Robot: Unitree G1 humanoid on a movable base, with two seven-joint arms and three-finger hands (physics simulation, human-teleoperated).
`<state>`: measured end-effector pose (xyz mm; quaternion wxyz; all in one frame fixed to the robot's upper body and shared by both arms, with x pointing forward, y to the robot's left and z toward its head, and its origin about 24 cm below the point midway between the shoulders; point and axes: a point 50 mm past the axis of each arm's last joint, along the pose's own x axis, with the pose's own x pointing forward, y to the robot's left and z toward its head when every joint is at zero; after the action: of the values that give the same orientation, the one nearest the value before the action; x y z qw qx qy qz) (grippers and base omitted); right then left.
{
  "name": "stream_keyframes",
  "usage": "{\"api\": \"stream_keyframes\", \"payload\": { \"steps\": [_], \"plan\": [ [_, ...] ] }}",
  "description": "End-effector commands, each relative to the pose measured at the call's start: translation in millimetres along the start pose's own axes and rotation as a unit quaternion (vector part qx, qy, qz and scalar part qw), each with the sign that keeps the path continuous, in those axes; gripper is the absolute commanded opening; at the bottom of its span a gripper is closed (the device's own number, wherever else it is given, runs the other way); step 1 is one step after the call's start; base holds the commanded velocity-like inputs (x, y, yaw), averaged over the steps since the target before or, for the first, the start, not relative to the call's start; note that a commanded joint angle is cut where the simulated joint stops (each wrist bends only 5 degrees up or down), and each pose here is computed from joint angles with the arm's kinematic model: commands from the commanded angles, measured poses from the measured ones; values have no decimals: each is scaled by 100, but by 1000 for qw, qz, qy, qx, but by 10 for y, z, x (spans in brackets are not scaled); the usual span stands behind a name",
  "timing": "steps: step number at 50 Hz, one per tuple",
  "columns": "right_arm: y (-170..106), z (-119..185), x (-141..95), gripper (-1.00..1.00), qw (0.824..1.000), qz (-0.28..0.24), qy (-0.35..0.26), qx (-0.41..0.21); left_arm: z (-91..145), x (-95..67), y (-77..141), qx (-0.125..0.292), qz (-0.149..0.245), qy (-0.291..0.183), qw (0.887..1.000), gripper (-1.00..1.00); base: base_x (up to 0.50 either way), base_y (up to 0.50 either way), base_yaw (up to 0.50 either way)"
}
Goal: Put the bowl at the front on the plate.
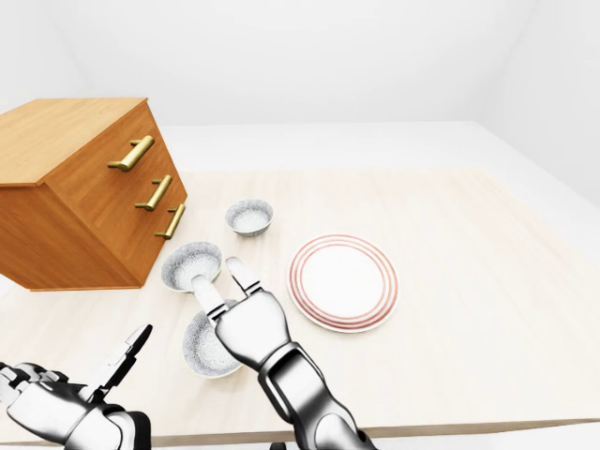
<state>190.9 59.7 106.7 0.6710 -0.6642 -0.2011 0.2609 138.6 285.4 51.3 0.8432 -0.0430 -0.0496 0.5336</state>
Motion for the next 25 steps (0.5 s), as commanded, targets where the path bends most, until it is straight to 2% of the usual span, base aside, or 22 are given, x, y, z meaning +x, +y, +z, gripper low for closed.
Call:
{"api": "stream_keyframes", "payload": {
  "steps": [1, 25],
  "plan": [
    [88, 64, 19, 100, 999, 11, -19, 25, -28, 6, -15, 3, -2, 5, 1000, 100, 0, 0, 0],
    [390, 156, 17, 100, 994, 61, -45, 81, -8, 1, -4, 0, -2, 2, 1000, 100, 0, 0, 0]
  ]
}}
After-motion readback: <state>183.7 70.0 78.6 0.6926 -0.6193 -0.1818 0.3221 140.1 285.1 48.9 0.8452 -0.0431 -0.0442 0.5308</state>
